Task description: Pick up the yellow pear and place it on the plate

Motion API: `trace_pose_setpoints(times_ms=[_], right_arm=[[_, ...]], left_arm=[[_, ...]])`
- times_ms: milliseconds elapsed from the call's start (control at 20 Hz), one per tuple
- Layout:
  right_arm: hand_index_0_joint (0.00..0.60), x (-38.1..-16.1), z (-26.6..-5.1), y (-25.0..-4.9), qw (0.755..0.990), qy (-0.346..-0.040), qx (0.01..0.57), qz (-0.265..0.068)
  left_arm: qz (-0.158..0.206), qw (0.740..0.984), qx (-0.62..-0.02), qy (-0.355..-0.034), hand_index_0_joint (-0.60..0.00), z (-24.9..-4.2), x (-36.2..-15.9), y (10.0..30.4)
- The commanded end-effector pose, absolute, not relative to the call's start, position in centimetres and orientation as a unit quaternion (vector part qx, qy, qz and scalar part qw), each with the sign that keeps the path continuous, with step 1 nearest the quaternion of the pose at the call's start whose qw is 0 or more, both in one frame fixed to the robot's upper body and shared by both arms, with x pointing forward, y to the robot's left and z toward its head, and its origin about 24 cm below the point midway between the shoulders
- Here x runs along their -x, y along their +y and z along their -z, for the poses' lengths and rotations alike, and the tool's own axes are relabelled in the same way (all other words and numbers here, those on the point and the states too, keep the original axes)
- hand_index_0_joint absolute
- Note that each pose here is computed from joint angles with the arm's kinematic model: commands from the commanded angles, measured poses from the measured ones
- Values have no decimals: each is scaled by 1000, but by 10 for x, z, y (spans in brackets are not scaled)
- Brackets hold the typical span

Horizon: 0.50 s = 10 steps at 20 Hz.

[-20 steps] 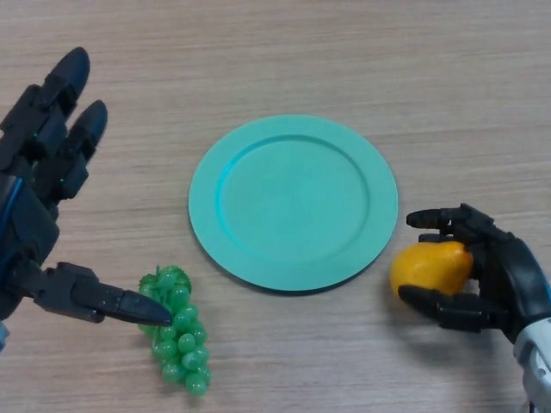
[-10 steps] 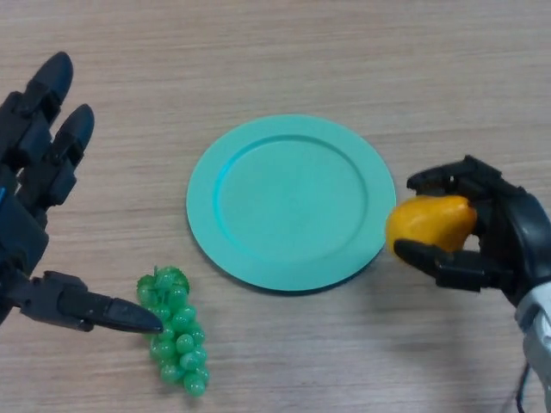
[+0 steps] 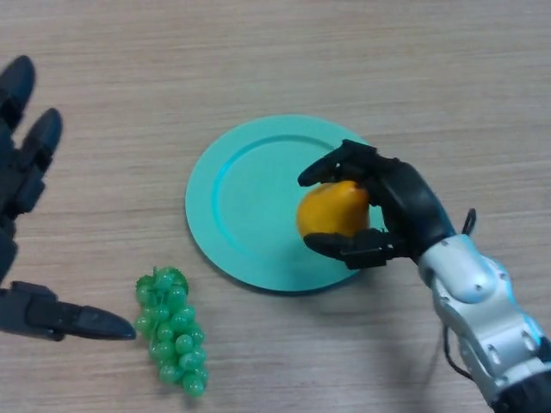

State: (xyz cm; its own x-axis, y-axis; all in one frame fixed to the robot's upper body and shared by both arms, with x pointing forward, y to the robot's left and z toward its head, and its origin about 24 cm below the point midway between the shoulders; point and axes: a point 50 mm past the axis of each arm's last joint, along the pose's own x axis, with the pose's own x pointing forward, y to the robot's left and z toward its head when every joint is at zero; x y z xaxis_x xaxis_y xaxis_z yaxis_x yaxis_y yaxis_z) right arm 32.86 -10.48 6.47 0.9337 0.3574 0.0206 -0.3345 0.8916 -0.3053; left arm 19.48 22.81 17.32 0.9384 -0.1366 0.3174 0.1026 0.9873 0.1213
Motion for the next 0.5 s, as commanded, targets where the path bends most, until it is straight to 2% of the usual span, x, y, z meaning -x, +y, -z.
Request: trace_pose_setpoints(times_ms=[50,100,200,350,400,500], right_arm=[[600,-343,-115,-92,959,-183,133,-172],[600,-348,-112,-88,961,-169,133,-175],[600,-356,-113,-82,955,-190,154,-167],[600,-361,-110,-77,944,-204,197,-171],[600,-364,-109,-76,928,-223,245,-170],[600,-365,-104,-77,906,-235,313,-162]], left_arm=[[58,958,-77,-270,0,-201,-179,232],[53,959,-68,-270,0,-202,-177,235],[42,957,-69,-280,0,-203,-174,238],[27,954,-58,-294,0,-202,-170,241],[21,955,-54,-292,0,-204,-168,244],[16,956,-64,-285,0,-203,-167,246]])
